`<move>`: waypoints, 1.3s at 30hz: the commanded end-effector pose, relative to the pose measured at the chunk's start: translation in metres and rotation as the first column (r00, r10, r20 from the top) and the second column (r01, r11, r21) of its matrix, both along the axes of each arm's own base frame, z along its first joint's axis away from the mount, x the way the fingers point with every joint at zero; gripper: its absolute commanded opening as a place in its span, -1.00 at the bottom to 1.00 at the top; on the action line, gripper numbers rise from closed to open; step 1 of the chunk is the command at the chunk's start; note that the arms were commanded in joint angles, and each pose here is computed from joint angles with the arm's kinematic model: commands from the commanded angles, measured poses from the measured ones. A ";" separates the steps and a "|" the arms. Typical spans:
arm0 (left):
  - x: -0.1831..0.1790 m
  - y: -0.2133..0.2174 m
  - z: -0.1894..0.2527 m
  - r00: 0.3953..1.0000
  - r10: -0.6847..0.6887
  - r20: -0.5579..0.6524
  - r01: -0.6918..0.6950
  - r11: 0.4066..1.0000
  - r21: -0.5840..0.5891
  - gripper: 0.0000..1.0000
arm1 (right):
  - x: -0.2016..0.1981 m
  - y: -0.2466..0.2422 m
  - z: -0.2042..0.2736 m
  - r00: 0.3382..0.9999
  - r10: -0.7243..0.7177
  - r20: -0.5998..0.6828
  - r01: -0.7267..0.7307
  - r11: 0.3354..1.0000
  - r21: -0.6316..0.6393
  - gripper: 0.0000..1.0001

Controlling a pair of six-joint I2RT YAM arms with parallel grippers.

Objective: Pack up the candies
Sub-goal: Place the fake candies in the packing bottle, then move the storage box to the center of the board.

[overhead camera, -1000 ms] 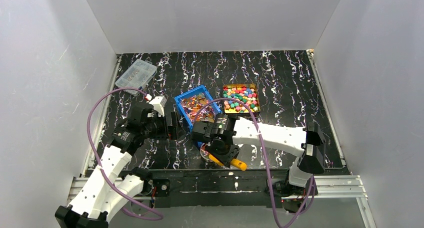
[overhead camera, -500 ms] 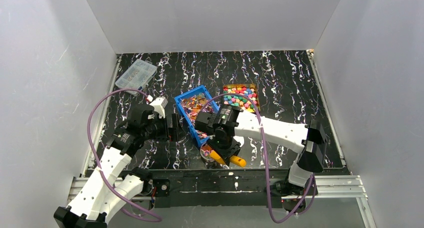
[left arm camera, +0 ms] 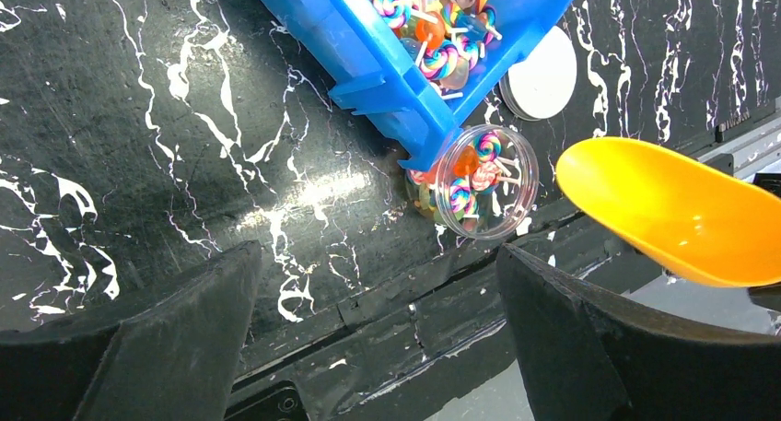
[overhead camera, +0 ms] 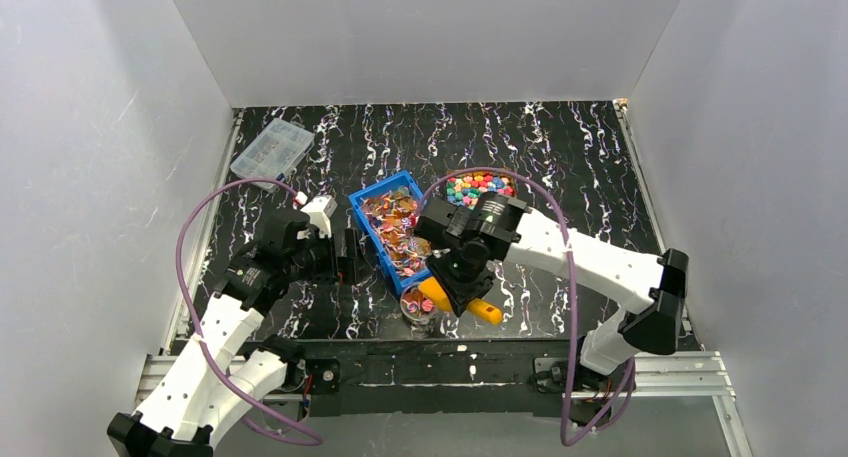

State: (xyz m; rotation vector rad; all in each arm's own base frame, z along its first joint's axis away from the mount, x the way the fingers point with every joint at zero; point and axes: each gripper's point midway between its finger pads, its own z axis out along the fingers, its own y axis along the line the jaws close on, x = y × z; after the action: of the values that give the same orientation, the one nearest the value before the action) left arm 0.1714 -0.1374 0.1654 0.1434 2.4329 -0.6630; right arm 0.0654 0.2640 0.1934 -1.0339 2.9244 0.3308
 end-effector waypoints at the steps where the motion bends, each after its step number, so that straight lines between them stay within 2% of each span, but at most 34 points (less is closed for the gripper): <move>1: -0.004 0.003 -0.006 1.000 -0.010 -0.015 0.010 1.000 0.028 0.97 | 0.018 -0.004 0.016 0.992 -0.047 0.115 0.040 0.997 0.061 -0.97; 8: -0.003 0.002 -0.010 0.999 -0.013 -0.035 0.014 0.999 0.035 0.97 | 0.048 -0.008 0.033 0.950 -0.035 0.311 -0.003 0.993 0.120 -0.97; 13: -0.002 0.002 -0.012 0.999 -0.014 -0.050 0.016 0.999 0.041 0.97 | 0.081 -0.017 0.053 0.861 -0.067 0.504 0.001 0.991 0.130 -0.97; 18: 0.005 -0.002 -0.013 0.997 -0.005 -0.082 0.009 0.999 0.044 0.97 | 0.109 -0.036 0.059 0.777 -0.073 0.626 0.054 0.997 0.049 -0.97; 21: 0.009 -0.012 -0.012 0.992 -0.011 -0.129 0.014 1.000 0.017 0.97 | 0.126 -0.046 0.056 0.755 -0.080 0.651 0.096 0.995 0.011 -0.97; 26: 0.021 -0.023 -0.006 0.988 0.003 -0.155 -0.007 1.000 -0.022 0.97 | 0.145 -0.058 0.039 0.754 -0.103 0.648 0.136 0.991 -0.001 -0.97; 35: 0.041 -0.037 -0.028 0.958 0.098 -0.271 -0.114 0.992 -0.045 0.97 | 0.158 -0.058 0.026 0.749 -0.173 0.639 0.139 0.985 0.104 -0.97; 39: 0.054 -0.042 -0.034 0.947 0.130 -0.295 -0.149 0.988 -0.042 0.77 | 0.158 -0.063 0.023 0.744 -0.187 0.642 0.137 0.982 0.127 -0.97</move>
State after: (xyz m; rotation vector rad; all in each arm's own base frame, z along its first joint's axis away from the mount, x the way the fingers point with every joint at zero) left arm 0.2111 -0.1697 0.1242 -0.0981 2.6919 -0.7026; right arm 0.2155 0.1953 0.2009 -0.7222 2.3967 -0.0493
